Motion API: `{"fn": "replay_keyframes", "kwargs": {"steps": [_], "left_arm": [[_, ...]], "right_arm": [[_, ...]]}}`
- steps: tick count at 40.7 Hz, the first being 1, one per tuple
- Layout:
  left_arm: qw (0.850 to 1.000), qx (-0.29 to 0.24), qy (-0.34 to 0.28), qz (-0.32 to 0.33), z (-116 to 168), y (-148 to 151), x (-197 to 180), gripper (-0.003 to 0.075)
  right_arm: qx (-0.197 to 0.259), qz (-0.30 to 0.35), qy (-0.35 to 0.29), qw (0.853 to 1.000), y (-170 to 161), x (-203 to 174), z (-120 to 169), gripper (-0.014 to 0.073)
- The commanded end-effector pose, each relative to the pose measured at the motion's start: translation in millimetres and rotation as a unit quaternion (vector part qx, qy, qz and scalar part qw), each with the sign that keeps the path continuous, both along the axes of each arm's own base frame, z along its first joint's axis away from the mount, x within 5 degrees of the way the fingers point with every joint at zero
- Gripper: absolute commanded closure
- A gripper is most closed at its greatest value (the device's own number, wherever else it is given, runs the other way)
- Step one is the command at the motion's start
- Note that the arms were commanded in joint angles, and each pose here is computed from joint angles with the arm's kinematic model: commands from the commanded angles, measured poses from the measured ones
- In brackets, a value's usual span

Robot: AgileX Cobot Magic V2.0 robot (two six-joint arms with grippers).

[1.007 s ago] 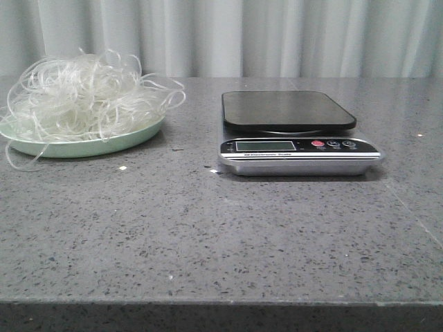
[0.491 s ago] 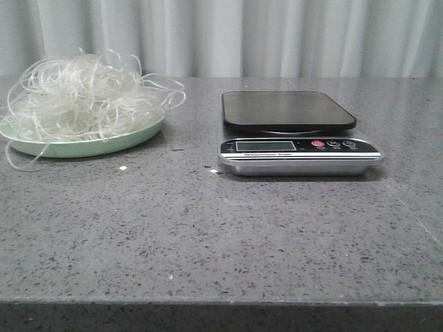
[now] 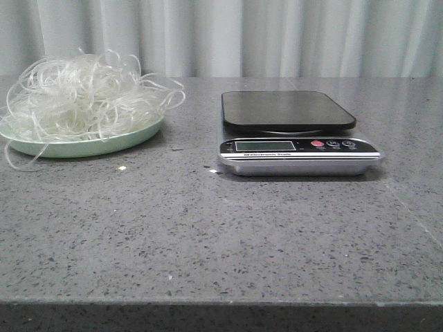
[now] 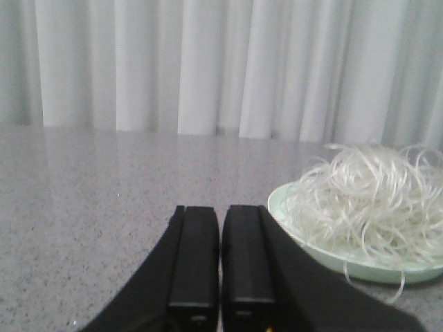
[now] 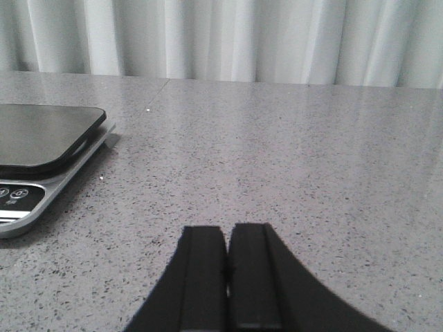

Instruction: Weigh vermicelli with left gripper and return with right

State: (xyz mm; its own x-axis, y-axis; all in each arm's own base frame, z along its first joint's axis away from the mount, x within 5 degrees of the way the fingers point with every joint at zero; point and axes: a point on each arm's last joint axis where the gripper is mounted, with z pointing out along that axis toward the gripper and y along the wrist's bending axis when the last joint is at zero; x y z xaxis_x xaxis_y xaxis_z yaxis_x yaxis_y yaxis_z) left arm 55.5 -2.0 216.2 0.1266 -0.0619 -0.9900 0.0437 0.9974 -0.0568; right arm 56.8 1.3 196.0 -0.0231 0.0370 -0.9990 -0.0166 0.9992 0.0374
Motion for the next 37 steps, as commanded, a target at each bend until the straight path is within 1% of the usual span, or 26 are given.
{"fn": "replay_keyframes", "kwargs": {"steps": [1,4,6,7,9,13,17,18,20,23,26,28,30,32,34,37], "left_arm": [[0.995,-0.011,-0.103,0.001,17,1,-6,0.0583],[0.989,-0.013,-0.150,0.001,32,1,-10,0.0583],[0.987,-0.012,-0.163,0.000,47,1,-14,0.0583],[0.986,-0.007,-0.166,0.000,54,1,-16,0.0583],[0.985,-0.007,-0.172,0.000,77,1,-21,0.0583],[0.985,0.011,-0.173,0.003,118,1,-28,0.0584],[0.988,0.012,-0.155,0.004,160,1,-30,0.0583],[0.990,0.012,-0.142,0.005,174,1,-28,0.0583],[0.993,0.014,-0.119,0.006,189,1,-22,0.0583],[0.996,0.017,-0.082,0.007,208,1,-12,0.0582],[0.999,0.031,-0.038,0.009,218,0,7,0.0580],[0.999,0.041,-0.007,0.007,224,-1,22,0.0556],[0.999,0.046,0.015,-0.002,227,-2,33,0.0510],[0.998,0.055,0.036,-0.015,229,-5,45,0.0450],[0.996,0.063,0.059,-0.031,228,-9,56,0.0372],[0.991,0.071,0.096,-0.053,222,-15,74,0.0290]], "right_arm": [[-0.005,-0.006,-0.048,0.999,-1,-2,10,0.0444],[-0.005,-0.006,-0.048,0.999,-1,-2,10,0.0444],[-0.005,-0.006,-0.048,0.999,-1,-2,10,0.0444],[-0.005,-0.006,-0.048,0.999,-1,-2,10,0.0444],[-0.005,-0.006,-0.048,0.999,-1,-2,10,0.0444],[-0.005,-0.006,-0.049,0.999,-1,-2,10,0.0444],[-0.005,-0.006,-0.049,0.999,-1,-2,10,0.0444],[-0.005,-0.006,-0.049,0.999,-1,-2,10,0.0444],[-0.005,-0.006,-0.049,0.999,-1,-2,10,0.0444],[-0.005,-0.006,-0.049,0.999,-1,-2,10,0.0444],[-0.005,-0.006,-0.049,0.999,-1,-2,10,0.0444],[-0.005,-0.006,-0.049,0.999,-1,-2,10,0.0444],[-0.005,-0.006,-0.049,0.999,-1,-2,10,0.0444],[-0.005,-0.006,-0.049,0.999,-1,-2,10,0.0444],[-0.004,-0.006,-0.049,0.999,-1,-2,10,0.0444],[-0.004,-0.006,-0.049,0.999,-1,-2,10,0.0444]]}}
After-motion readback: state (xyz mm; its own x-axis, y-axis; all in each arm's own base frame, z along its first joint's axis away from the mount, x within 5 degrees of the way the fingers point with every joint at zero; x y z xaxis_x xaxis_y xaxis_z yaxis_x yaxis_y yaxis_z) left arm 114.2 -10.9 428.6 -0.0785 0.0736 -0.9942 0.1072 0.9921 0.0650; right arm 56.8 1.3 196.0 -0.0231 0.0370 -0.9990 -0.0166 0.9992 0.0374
